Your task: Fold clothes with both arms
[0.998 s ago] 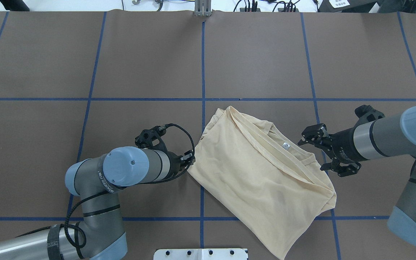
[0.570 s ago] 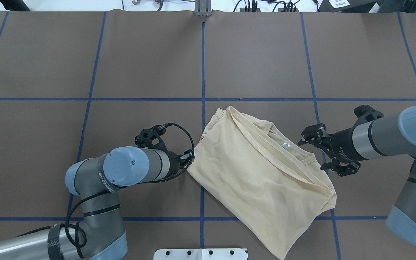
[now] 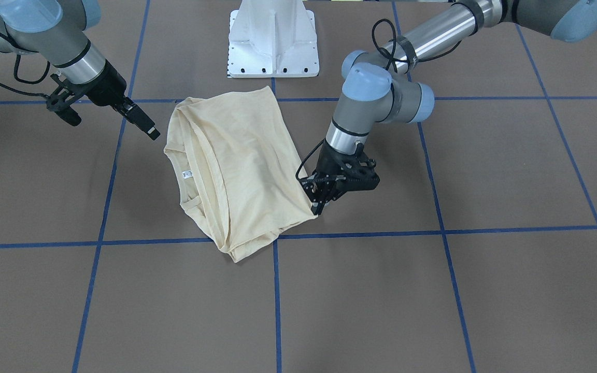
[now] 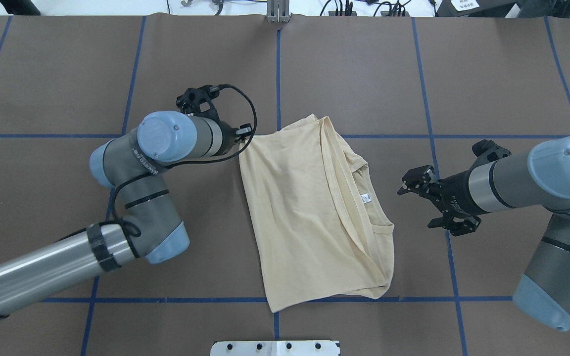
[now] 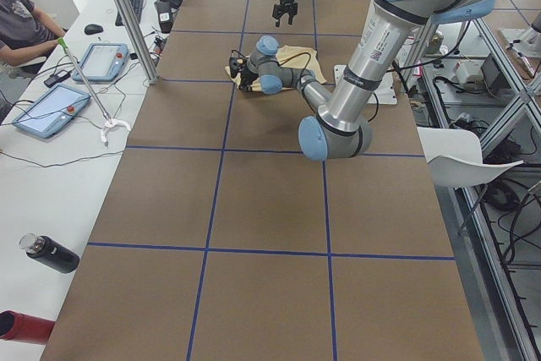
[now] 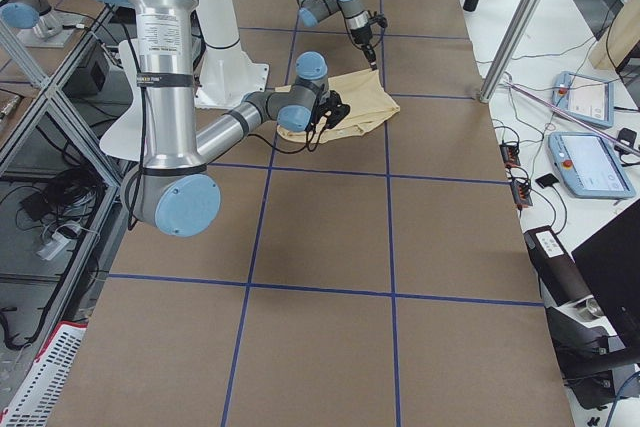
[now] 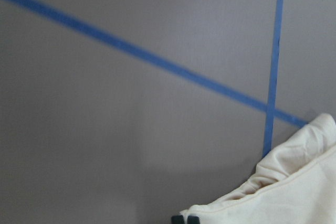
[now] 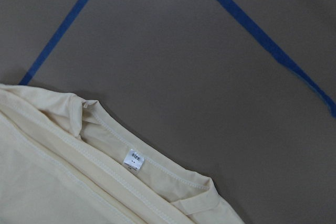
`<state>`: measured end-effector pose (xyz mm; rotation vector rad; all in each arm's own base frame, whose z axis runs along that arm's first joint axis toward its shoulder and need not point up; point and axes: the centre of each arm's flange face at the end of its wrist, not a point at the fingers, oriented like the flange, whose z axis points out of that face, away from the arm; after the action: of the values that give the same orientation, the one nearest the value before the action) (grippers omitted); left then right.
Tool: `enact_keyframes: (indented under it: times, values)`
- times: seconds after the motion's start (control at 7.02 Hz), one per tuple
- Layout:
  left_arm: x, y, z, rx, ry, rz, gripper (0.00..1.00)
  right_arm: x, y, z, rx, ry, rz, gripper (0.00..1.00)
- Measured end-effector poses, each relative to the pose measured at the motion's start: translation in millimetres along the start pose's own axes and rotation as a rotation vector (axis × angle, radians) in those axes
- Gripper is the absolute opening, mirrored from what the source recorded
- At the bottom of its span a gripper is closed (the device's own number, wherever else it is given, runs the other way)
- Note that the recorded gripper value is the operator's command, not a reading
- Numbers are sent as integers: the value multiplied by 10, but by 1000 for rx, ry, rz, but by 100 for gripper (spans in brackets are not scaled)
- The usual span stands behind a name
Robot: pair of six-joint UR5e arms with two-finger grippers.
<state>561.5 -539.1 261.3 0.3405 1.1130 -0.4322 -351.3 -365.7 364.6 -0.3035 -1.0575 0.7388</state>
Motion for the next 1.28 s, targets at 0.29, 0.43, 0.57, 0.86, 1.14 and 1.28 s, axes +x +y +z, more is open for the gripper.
enact_keyframes:
  times: [0.29, 0.43, 0.57, 0.86, 1.14, 1.28]
  values:
    - [192, -716, 453, 73, 30, 55, 55, -202, 27, 112, 12, -23, -9, 100]
    - [227, -840, 430, 83, 44, 69, 55, -312, 60, 152, 12, -35, -14, 100]
    - [142, -828, 290, 60, 65, 75, 55, -426, 117, 206, 8, -46, -21, 100]
    - [-287, -639, -290, -18, 94, 85, 54, -670, 597, 534, 17, -11, -49, 83]
    - [-486, -516, -804, -40, 109, 92, 54, -872, 1526, 928, 93, 114, -101, 76]
    - [-508, -498, -886, -43, 111, 92, 55, -763, 1852, 1081, 117, 161, -133, 77]
